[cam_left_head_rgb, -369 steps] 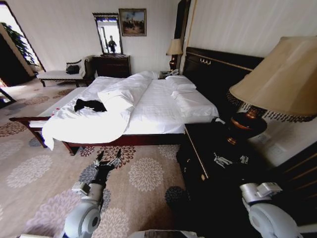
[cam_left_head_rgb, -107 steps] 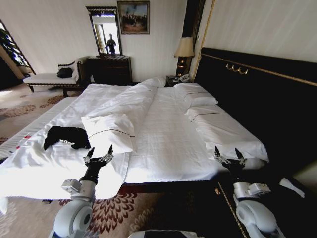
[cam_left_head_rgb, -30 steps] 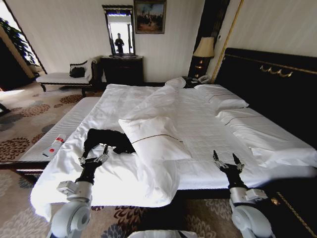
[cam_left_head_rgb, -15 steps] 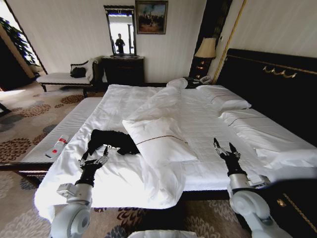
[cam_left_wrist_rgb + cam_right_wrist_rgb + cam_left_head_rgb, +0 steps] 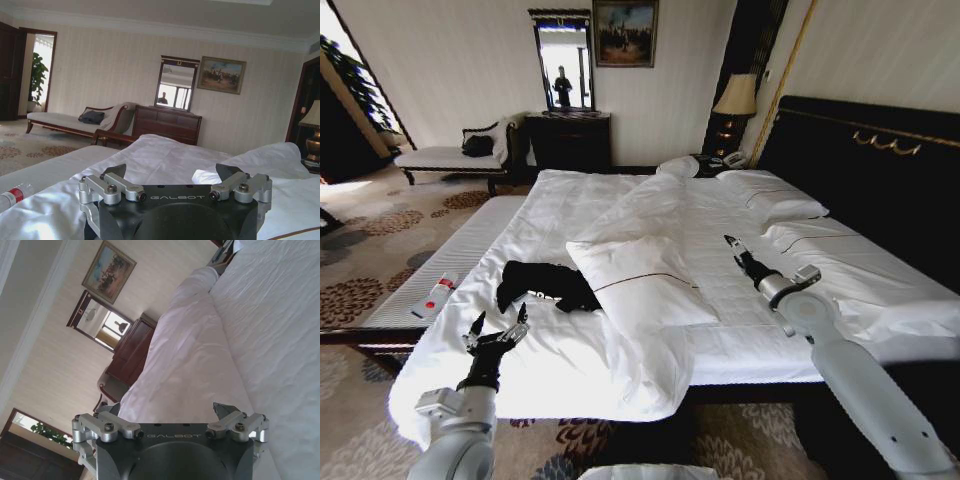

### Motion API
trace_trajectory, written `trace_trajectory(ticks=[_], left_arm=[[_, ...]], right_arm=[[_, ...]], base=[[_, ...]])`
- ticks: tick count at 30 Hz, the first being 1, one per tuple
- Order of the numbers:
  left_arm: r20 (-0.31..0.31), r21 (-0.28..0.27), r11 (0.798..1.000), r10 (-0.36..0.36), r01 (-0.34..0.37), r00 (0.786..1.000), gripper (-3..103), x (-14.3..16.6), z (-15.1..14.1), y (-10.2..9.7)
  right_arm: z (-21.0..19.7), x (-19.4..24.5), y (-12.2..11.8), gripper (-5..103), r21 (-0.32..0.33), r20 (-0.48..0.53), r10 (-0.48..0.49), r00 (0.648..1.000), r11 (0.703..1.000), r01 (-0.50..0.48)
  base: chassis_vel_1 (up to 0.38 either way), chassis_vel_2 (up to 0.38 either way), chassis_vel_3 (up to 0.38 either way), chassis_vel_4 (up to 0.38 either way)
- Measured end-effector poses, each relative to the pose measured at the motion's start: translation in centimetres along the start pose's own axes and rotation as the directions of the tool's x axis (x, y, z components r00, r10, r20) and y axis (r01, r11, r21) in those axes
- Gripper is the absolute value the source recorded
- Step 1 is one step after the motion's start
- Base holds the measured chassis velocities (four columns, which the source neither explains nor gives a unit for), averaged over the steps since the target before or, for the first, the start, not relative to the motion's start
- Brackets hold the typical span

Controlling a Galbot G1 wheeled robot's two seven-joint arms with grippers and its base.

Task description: Fold the clothes on the bed.

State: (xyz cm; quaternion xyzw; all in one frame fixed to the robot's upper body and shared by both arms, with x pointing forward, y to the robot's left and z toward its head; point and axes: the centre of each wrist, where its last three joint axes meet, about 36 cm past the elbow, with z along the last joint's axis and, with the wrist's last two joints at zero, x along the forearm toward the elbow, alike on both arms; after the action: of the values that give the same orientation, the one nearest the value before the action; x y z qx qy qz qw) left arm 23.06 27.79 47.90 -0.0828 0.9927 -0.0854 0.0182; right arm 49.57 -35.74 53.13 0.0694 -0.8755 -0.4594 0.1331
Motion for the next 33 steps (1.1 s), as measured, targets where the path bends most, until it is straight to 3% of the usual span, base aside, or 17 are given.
trace_trajectory(ticks=[8,24,33], left_arm=[[0.001,-0.008,1.0,-0.026,0.026,1.0,100,0.7,-0.2,-0.1],[-0.004,-0.027,0.997,-0.073,0.072,0.997,100,1.3,-0.3,0.8],[-0.001,-0.052,0.994,-0.094,0.094,0.996,100,1.3,-0.3,2.0]], right_arm=[[1.3,-6.2,2.5,100,0.037,-0.105,-0.041,0.994,0.998,0.045],[5.7,-12.3,2.8,100,0.134,-0.232,-0.035,0.972,0.989,0.068],[6.5,-16.0,6.3,100,0.205,-0.255,-0.063,0.965,0.972,0.118]], base=[[0.0,0.0,0.0,0.0],[0.0,0.0,0.0,0.0],[0.0,0.0,0.0,0.0]])
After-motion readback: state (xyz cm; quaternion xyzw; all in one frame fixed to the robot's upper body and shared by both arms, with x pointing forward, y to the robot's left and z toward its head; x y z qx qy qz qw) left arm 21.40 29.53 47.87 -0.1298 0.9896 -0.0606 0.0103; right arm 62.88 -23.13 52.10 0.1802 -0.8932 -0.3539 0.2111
